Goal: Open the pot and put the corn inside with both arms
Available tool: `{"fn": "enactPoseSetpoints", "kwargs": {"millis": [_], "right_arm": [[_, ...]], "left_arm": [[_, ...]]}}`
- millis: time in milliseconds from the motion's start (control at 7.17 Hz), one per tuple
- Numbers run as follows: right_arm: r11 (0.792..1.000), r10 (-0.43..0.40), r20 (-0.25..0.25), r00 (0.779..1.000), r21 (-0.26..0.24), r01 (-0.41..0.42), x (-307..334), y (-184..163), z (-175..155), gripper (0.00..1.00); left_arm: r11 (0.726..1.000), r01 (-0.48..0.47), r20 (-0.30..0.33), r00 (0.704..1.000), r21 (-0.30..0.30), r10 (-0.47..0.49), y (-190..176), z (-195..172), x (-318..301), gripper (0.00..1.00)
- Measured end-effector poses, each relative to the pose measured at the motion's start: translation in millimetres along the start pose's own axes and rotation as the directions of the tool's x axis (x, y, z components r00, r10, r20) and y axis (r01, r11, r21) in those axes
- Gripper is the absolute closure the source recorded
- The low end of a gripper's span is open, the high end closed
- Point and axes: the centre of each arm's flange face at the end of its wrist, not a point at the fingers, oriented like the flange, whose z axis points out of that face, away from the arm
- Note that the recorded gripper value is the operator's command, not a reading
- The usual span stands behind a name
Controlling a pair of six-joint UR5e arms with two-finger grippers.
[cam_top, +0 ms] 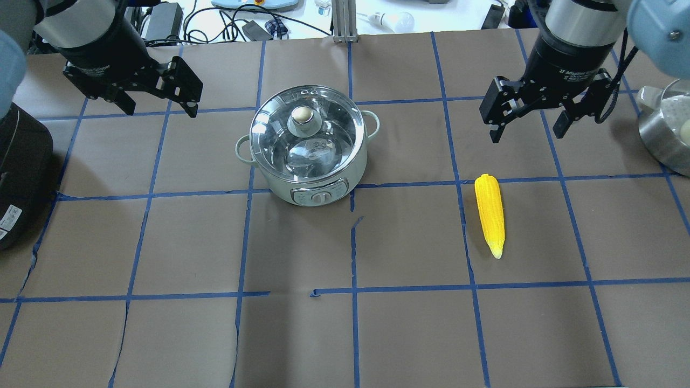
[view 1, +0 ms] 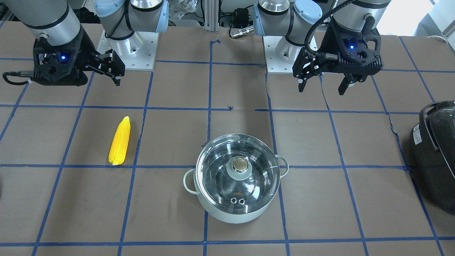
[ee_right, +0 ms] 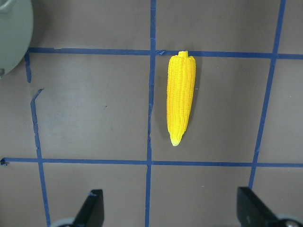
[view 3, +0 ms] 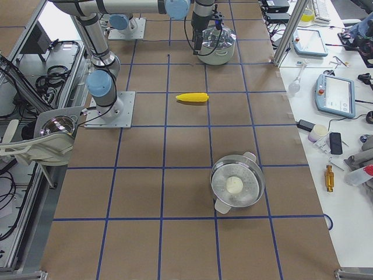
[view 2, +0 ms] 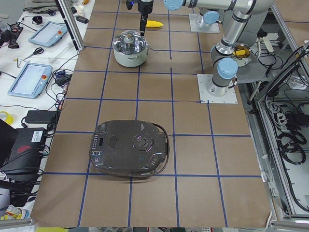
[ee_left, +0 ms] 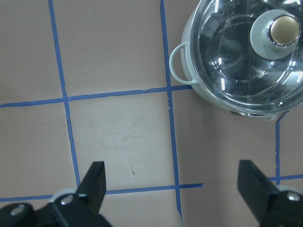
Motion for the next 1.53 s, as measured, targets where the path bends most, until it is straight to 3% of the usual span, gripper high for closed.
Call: {"fn": "enactPoseSetpoints", "kwargs": {"millis": [837,1256,1535], "right_arm": [[1.000,0.001,0.005,1.000,-0.001,-0.001,-1.1,0.1,0.5,0.00],[1.000,0.001,0.005,1.000,-0.002,-0.001,-1.1,0.2,1.0,0.00],[1.000,0.001,0.005,1.000,-0.002,-0.001,-1.1,0.2,1.2,0.00]], "left_arm": [[0.999,0.002,-0.003,1.000,-0.044,-0.002,6.2,-1.9,-0.9,0.00],[0.997,0.044,-0.043,0.998,-0.062,-0.046,-24.9,-19.2,0.9,0.00],[0.999,0.032,-0.060,0.998,-0.044,-0.035,-56.4,0.4,35.8,0.00]]}}
